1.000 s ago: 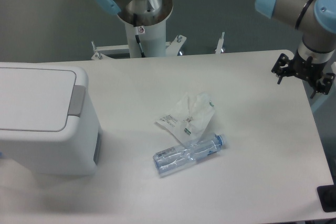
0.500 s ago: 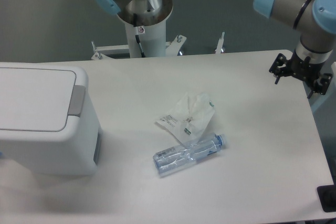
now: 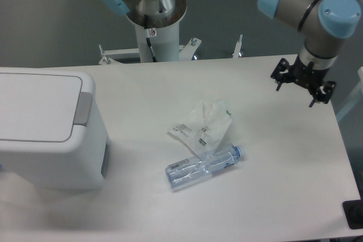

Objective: Open the trash can
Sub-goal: 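Move the open gripper over the tissue toward the trash can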

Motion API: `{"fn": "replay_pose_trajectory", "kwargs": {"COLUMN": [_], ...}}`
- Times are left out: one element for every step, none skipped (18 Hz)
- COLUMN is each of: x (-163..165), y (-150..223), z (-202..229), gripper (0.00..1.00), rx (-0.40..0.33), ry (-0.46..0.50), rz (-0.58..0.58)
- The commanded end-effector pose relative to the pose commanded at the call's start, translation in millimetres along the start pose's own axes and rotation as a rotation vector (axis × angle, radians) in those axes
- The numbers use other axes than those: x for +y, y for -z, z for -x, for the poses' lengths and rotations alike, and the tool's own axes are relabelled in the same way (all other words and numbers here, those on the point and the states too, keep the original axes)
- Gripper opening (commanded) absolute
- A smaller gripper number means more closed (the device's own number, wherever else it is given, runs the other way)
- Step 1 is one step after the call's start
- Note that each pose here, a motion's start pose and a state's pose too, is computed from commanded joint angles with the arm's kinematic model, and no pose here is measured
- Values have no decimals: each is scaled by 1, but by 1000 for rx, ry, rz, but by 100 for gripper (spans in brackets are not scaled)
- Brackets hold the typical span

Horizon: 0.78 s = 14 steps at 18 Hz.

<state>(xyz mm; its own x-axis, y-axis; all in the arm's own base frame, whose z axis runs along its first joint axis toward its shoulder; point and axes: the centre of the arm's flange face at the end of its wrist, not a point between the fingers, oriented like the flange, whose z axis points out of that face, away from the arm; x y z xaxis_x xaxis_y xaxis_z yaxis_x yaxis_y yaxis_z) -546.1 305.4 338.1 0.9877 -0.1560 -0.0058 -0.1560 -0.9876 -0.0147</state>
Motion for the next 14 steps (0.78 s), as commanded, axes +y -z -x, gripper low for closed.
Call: {"fn": "replay_pose_trajectory", "kwargs": {"x": [-1, -8, -23, -40, -51, -61, -71, -84, -95, -109, -122, -134, -147, -161], "y": [1, 5, 6, 10, 17, 26, 30, 36, 40, 40, 39, 39, 39, 39], "z": [-4, -9, -15, -21, -28, -32, -36, -43, -48, -57, -65, -72, -80, -90], "gripper": [100, 100, 100, 100, 100, 100, 100, 100, 100, 100, 100, 100, 100, 100], "rx": [2, -2, -4, 0, 9, 18, 30, 39, 45, 54, 61, 62, 68, 82], "ry": [24, 78, 101, 117, 138, 155, 168, 179, 194, 205, 221, 238, 253, 274], "rz": [-3, -4, -1, -1, 2, 3, 8, 11, 14, 10, 4, 1, -6, -28]}}
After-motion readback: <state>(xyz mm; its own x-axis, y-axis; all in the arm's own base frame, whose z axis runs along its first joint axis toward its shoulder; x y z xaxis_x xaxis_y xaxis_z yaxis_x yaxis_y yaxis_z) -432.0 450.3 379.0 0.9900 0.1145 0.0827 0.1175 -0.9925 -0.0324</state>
